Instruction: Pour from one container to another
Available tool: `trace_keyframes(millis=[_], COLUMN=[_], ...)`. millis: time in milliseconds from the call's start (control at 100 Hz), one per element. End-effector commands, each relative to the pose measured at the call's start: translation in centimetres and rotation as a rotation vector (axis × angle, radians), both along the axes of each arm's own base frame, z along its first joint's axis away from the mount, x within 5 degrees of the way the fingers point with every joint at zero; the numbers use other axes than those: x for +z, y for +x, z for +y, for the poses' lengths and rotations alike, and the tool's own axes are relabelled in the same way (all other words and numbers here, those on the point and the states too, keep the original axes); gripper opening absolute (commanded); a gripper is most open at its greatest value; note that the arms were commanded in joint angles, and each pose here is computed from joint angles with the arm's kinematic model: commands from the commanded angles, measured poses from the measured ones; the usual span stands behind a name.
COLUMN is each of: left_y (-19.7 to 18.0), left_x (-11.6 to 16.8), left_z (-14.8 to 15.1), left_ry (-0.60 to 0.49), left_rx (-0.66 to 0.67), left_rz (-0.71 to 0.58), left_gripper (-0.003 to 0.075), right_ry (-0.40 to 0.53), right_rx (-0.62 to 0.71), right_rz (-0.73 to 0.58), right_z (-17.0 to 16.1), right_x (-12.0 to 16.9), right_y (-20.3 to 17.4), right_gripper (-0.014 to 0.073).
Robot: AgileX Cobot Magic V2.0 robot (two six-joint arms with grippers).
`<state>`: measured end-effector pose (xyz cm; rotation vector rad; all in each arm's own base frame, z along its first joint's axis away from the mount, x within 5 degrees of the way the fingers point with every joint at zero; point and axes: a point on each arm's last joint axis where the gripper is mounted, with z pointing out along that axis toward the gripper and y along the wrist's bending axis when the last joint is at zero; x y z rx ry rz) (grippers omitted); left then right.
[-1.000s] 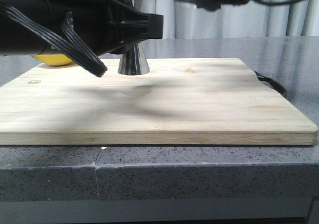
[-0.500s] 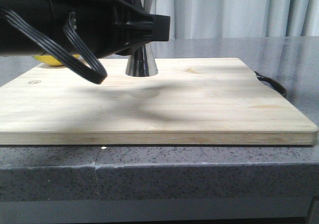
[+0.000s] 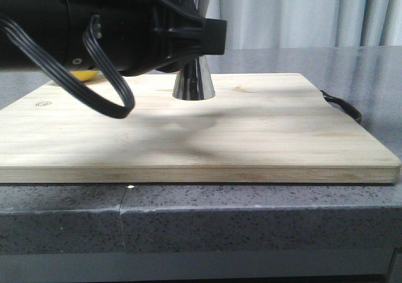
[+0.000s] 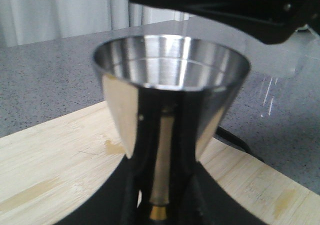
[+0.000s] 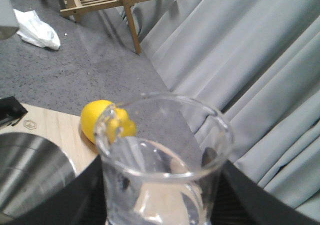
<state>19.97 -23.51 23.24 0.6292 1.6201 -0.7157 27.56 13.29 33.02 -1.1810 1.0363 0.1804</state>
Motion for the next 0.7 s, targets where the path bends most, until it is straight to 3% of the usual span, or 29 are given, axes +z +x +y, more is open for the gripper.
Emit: trace_keyframes(millis=[0, 690], left_y=[-0.23, -0.6], left_x=[2.83, 2.83], left_z=[-0.1, -0.4], left_ry=[-0.134, -0.137], left_rx=[-0.008, -0.061], left_rz=[-0.086, -0.081], left_gripper=[-0.0019, -0.0019], right_ry=[0.052, -0.08], right_rx=[0.036, 0.014], right_rz=[-0.107, -0.282], right_z=[0.0, -0.05], right_x=[2.66, 2.62], right_y=[-0.95, -0.84], right_gripper=[0.0233, 0.0233])
